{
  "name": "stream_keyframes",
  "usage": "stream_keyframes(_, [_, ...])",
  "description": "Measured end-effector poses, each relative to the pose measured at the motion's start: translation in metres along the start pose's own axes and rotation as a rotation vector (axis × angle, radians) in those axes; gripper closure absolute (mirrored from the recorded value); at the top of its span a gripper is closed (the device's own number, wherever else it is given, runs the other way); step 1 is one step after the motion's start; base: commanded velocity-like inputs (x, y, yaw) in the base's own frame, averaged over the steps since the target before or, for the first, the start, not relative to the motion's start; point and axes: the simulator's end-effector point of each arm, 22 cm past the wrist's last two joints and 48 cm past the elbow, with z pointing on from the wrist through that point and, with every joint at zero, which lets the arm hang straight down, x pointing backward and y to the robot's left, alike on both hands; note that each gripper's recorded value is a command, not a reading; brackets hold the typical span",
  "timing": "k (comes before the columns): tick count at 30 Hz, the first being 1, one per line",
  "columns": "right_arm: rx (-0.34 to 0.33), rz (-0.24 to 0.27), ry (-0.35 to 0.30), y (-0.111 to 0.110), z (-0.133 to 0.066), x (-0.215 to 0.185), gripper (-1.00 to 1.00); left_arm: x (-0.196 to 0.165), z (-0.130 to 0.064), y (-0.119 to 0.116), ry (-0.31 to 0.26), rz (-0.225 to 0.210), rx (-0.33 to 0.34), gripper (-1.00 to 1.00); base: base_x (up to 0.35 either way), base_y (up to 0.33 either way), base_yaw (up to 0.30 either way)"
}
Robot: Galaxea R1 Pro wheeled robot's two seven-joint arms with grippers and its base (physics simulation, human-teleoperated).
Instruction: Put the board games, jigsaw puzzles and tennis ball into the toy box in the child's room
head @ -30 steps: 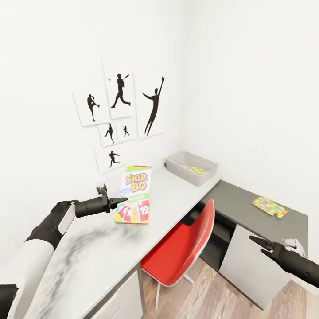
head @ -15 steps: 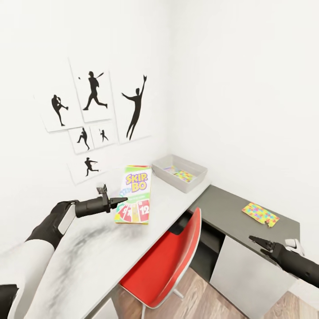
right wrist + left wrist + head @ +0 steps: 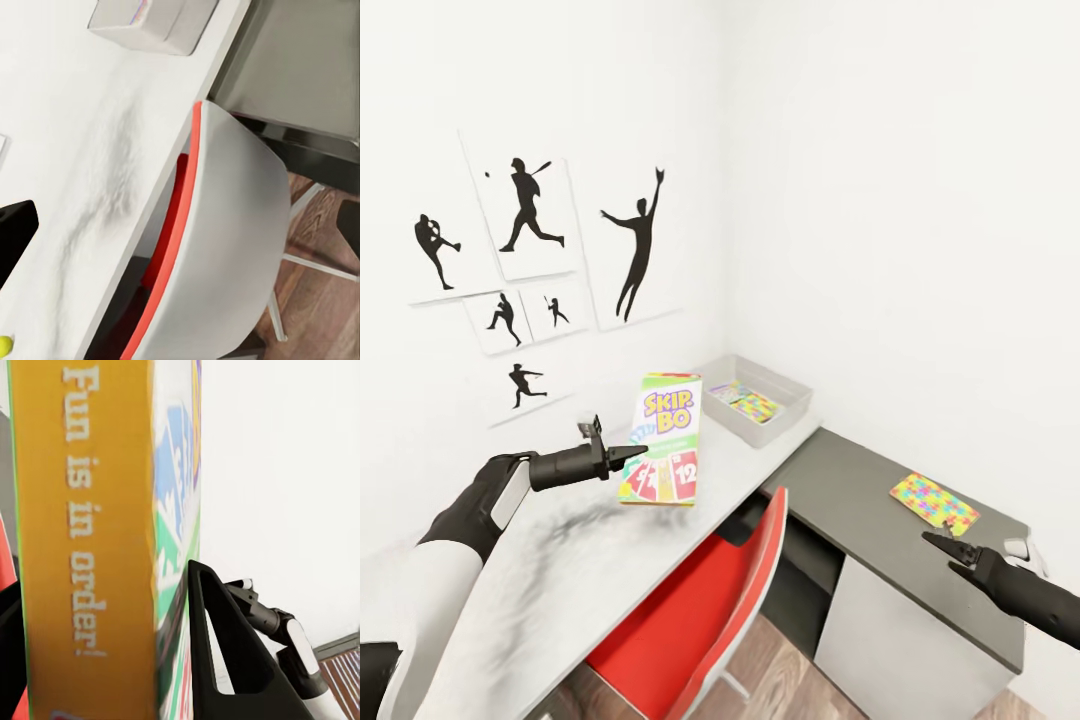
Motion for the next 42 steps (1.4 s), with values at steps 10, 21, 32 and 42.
stream_keyframes(10, [0.003, -0.001, 0.000, -0.0006, 0.0000, 0.0001, -1.00, -0.0003, -0.0002, -0.0005, -0.001, -0.001, 0.002, 1.00, 0.096, -0.322, 0.269])
stream_keyframes(21, [0.003, -0.001, 0.000, -0.0008, -0.0001, 0.0001, -1.00, -0.0003, -0.0006, -0.0004, -0.001, -0.001, 0.001, 1.00, 0.145, -0.264, 0.257])
stream_keyframes(32, [0.003, 0.000, 0.000, -0.0009, -0.0002, 0.0000, -1.00, -0.0004, -0.0006, -0.0003, -0.001, -0.001, 0.001, 1.00, 0.142, -0.102, 0.027])
stream_keyframes(42, [0.004, -0.001, 0.001, -0.0011, 0.0002, 0.0002, -1.00, -0.0003, -0.0006, 0.0002, 0.000, 0.000, 0.000, 1.00, 0.174, -0.002, 0.229])
